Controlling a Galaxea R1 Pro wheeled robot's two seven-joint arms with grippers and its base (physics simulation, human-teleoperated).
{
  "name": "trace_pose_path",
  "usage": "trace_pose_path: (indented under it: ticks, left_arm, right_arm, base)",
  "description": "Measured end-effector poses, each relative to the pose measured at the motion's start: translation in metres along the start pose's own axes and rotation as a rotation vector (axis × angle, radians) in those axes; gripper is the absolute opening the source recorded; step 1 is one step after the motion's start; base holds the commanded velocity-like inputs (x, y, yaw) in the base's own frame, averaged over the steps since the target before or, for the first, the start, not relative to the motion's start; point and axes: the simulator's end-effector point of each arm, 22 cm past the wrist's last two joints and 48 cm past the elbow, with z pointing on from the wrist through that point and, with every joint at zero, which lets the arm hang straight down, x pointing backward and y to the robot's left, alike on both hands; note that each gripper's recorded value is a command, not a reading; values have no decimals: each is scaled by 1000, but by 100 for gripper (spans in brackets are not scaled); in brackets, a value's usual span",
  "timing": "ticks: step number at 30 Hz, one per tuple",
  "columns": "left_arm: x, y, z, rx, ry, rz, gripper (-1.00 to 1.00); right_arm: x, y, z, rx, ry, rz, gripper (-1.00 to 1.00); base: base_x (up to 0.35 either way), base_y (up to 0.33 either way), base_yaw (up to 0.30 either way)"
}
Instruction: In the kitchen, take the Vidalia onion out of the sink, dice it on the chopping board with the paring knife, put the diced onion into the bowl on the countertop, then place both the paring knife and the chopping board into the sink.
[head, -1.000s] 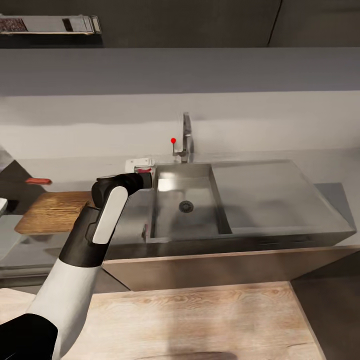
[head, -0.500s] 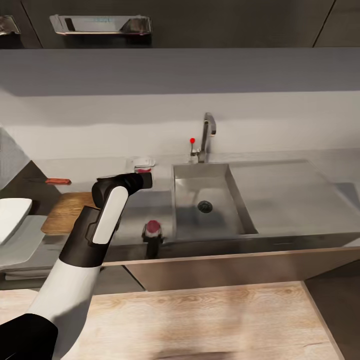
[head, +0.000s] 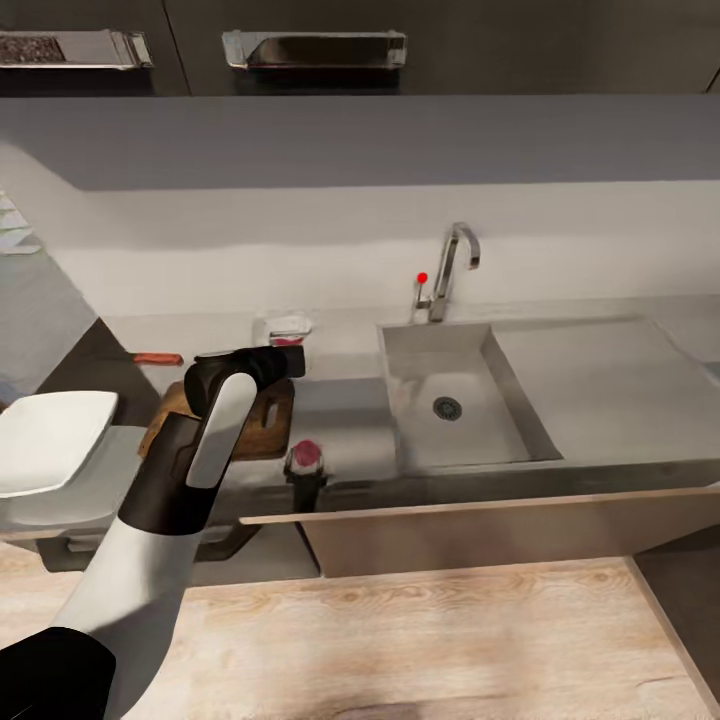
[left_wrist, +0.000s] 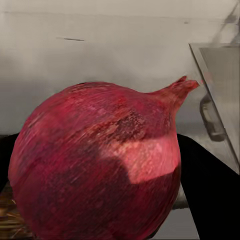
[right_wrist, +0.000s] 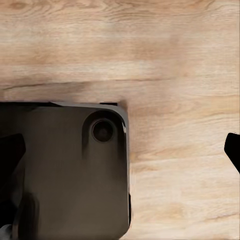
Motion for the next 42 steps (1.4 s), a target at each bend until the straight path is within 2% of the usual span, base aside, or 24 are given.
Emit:
trace_pose_path:
  ticks: [10,22,38,41,42]
  left_arm:
    - [0,0,0,0,-1,-1,-100]
    - [1,14,1,-26,-1,12,-100]
    - [9,16,4,-29,17,14,-100]
    - [17,20,6,-39,34,17,-100]
    - [21,32,8,-63,40,28,-100]
  right_arm:
    - [0,0,0,0,1,0,100]
    - [0,0,0,0,1,0,100]
    - [0,-1,0,-1,0,-2,100]
    - [0,-1,0,-1,0,-2,100]
    - [0,-1,0,-1,1,-2,100]
  base:
    - [-135,272,0]
    - [214,245,0]
    - [26,22,0]
    - [0,0,0]
    - [0,0,0]
